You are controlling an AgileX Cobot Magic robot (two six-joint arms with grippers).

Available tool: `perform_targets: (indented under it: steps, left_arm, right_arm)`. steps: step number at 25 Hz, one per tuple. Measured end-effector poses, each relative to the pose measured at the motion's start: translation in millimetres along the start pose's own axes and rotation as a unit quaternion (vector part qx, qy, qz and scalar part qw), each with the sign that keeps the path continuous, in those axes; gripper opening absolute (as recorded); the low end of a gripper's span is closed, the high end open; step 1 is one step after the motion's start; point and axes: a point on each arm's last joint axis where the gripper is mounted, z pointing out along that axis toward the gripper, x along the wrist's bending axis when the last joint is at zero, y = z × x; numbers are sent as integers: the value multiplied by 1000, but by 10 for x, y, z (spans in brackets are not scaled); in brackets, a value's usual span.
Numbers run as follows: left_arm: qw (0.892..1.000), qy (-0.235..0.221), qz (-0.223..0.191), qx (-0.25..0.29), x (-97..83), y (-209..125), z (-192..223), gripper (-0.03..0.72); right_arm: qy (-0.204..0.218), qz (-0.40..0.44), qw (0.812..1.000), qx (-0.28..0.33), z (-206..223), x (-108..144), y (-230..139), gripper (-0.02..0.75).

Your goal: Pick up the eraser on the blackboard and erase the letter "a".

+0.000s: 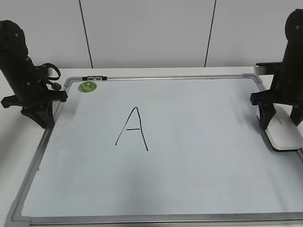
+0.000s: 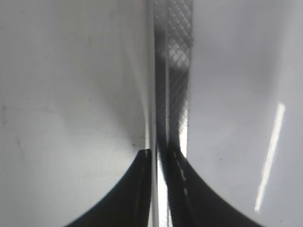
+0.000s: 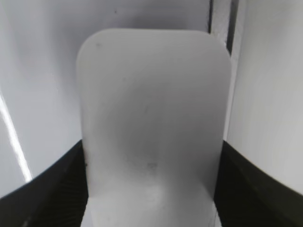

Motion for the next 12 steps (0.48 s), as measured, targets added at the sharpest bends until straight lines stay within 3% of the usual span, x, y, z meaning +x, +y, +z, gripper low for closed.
perform_targets:
  steps: [12]
  left_arm:
    - [1000,0,0,0,0,0,0,74]
  right_arm:
    - [1,-1,1000,2,54,-10,55,526]
